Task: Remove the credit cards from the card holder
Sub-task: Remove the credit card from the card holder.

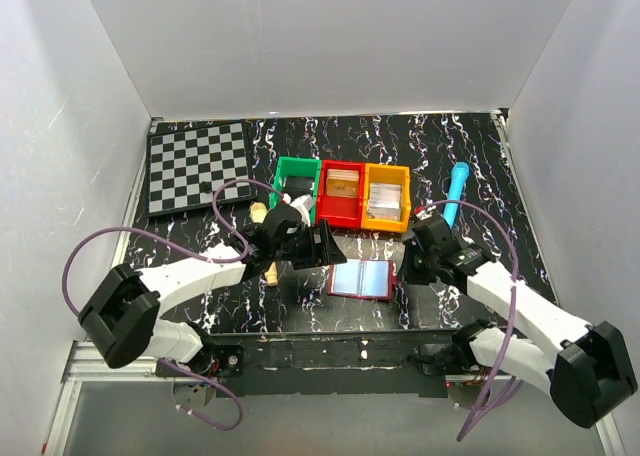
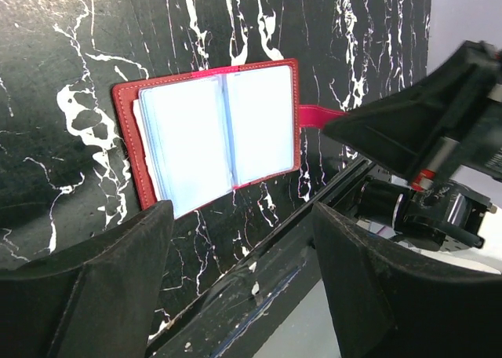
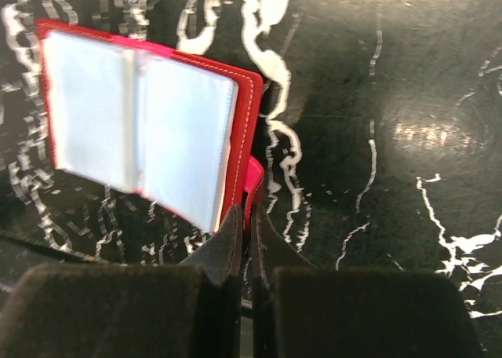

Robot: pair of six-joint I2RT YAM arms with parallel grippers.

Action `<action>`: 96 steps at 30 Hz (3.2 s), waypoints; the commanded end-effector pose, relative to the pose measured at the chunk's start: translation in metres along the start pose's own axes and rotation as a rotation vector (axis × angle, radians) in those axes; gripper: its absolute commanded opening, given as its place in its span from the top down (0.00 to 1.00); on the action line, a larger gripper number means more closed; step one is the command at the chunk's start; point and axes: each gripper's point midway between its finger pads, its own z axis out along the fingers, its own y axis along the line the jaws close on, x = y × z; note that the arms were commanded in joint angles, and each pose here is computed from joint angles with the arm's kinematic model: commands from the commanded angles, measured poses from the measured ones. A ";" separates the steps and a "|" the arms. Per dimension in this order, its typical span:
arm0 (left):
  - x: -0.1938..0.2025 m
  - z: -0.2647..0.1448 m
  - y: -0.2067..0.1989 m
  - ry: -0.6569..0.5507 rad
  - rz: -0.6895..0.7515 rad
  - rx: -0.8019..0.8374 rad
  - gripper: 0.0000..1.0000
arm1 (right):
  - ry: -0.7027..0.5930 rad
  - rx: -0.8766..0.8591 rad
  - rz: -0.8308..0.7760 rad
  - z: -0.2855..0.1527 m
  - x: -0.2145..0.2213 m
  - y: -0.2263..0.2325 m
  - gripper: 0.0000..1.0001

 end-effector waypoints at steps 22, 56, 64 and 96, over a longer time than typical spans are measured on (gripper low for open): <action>0.017 0.049 0.009 0.119 -0.006 -0.017 0.35 | -0.035 -0.274 -0.069 -0.029 -0.002 0.044 0.99; 0.076 0.073 -0.075 0.369 0.378 0.285 0.36 | -0.022 -0.238 -0.062 -0.018 0.003 0.035 0.99; 0.048 0.046 -0.072 0.175 0.384 0.201 0.29 | -0.034 -0.233 -0.062 -0.020 0.003 0.033 0.99; 0.048 0.048 0.025 0.212 0.147 -0.092 0.26 | -0.029 -0.245 -0.056 -0.016 0.000 0.038 0.99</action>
